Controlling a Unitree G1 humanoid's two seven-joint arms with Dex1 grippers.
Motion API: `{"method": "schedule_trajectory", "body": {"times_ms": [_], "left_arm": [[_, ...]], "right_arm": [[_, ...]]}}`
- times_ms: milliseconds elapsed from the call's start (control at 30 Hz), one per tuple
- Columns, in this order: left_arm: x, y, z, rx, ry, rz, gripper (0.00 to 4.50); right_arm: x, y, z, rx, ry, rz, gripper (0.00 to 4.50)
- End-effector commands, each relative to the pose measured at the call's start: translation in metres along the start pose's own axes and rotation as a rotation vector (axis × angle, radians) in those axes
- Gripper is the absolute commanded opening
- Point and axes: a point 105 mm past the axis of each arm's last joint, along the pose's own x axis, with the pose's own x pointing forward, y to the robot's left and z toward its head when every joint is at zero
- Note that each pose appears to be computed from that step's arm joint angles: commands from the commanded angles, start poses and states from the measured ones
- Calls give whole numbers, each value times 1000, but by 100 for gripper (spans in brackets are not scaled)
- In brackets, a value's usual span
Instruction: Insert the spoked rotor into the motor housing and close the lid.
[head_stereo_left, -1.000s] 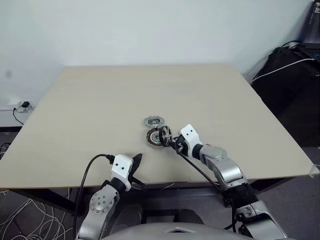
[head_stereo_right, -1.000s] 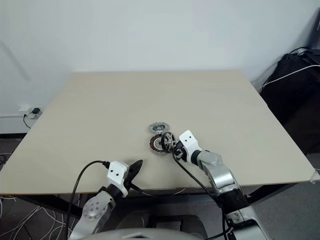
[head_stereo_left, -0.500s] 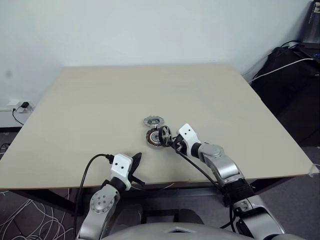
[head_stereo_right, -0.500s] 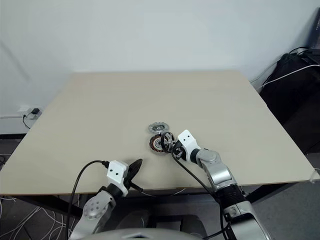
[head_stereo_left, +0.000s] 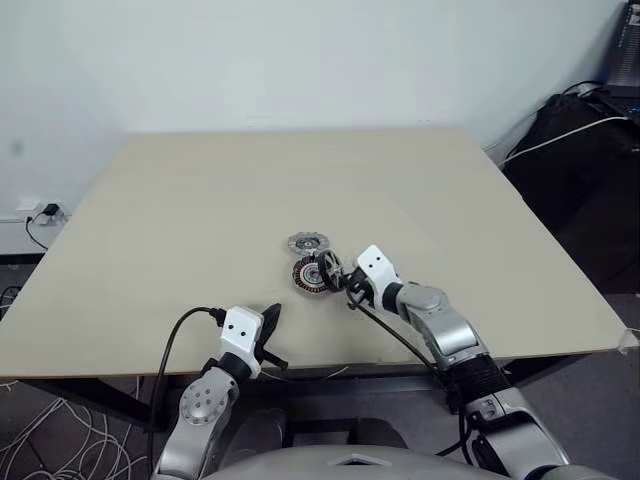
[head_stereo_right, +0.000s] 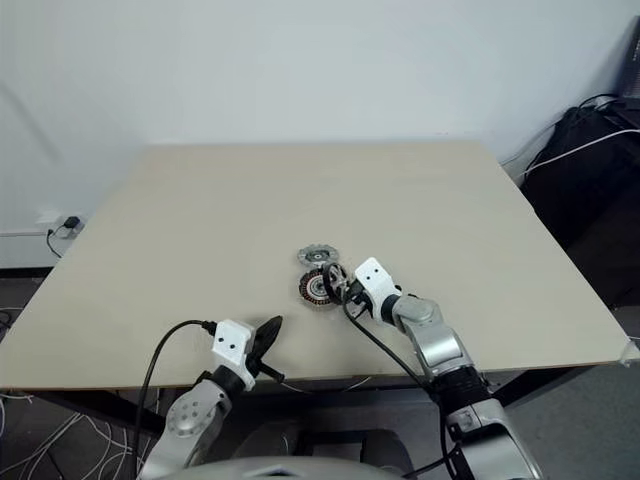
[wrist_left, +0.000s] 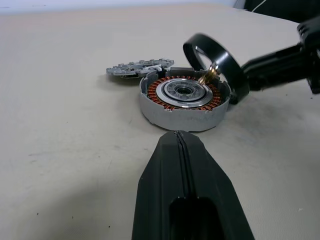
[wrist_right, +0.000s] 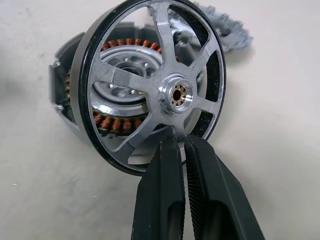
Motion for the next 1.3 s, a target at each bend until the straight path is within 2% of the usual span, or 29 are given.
{"method": "schedule_trajectory", "body": {"times_ms": [33,167,500,733,967,1300], "left_arm": [[4,-2,13,8,-57,-13,0],[4,-2,14,3,-58,-16,0],[3,0,11,-2,-54,-5,0],[1,-1,9,-13,-59,4,0],[1,3,5,-16,-61,16,0],[0,-1,5,-10,-63,4,0]], "right_arm": [[-9,-9,35,-156,-93,-82,2],[-11,-13,42,-277,-78,-139,2],[1,7,54,-566,5,-40,2],[9,7,70,-650,5,-18,2],[15,11,64,-718,70,62,2],[16,4,58,-726,101,56,2]]}}
